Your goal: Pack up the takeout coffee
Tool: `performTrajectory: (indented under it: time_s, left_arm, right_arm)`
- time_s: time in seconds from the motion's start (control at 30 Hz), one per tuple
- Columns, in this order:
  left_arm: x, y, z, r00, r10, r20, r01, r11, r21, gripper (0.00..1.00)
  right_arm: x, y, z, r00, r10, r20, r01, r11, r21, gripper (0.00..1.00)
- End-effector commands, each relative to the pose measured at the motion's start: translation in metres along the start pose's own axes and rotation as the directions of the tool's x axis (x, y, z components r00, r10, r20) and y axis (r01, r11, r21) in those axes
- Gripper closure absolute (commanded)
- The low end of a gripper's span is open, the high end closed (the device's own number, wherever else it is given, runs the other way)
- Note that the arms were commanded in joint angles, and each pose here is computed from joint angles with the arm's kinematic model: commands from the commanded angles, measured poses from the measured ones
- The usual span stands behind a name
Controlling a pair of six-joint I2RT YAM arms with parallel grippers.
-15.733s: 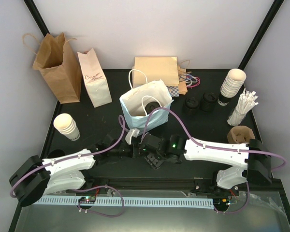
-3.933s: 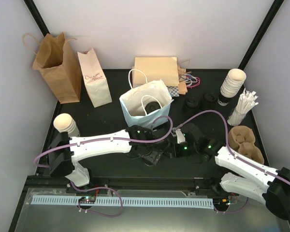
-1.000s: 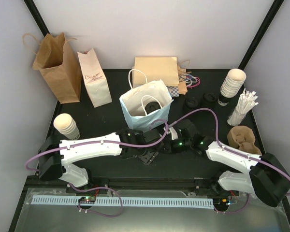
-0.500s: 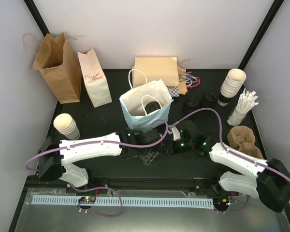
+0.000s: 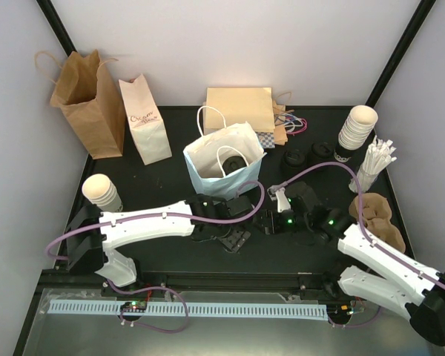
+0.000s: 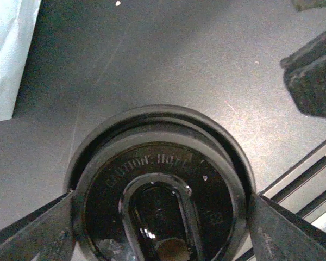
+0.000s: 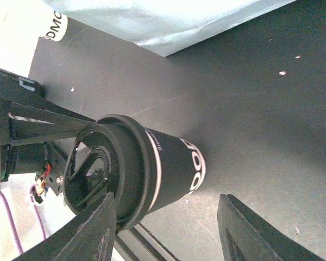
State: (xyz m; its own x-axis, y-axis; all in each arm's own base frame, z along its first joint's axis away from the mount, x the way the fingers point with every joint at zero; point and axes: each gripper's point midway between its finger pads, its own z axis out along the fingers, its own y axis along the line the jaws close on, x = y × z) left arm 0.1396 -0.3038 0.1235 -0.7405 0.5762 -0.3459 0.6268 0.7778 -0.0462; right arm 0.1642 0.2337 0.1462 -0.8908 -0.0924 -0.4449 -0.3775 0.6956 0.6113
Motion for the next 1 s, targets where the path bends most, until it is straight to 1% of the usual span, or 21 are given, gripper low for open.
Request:
performTrajectory:
  time_s: [0.0,0.1,0.2,0.57,0.67,0.8,0.97]
  left_arm:
    - [0.007,-0.008,0.001,0.998,0.002,-0.07,0.0,1.0,0.02,0.11]
    - [0.003,-0.009,-0.002,0.998,-0.001,-0.063,0.003,1.0,0.02,0.05]
    - [-0.002,-0.011,-0.007,0.999,-0.004,-0.05,0.006,1.0,0.025,0.01]
    - [-0.017,-0.009,-0.039,1.0,-0.018,0.013,0.017,0.999,0.034,0.01]
    - [-0.02,-0.001,-0.055,0.998,-0.04,0.055,0.038,0.999,0.035,0.01]
    - [-0.02,0.016,-0.077,0.987,-0.107,0.12,0.098,0.992,0.077,0.01]
    - [-0.012,0.043,-0.094,0.96,-0.207,0.187,0.184,0.974,0.133,0.01]
  right_arm:
    - [-0.001,-0.012,-0.008,0.999,0.001,0.041,-0.003,0.998,0.063,0.45]
    - [0.0,-0.013,-0.008,0.999,0.0,0.039,-0.002,0.998,0.065,0.45]
    - [0.002,-0.014,-0.008,1.0,-0.004,0.03,0.002,0.998,0.068,0.45]
    - [0.002,-0.011,-0.009,0.999,-0.033,0.024,0.032,0.998,0.057,0.44]
    - [0.003,-0.009,-0.011,0.997,-0.078,0.01,0.077,0.996,0.054,0.4]
    - [0.0,-0.01,-0.013,0.992,-0.119,-0.03,0.122,0.988,0.096,0.35]
    - [-0.008,-0.002,-0.017,0.983,-0.171,-0.065,0.178,0.978,0.113,0.28]
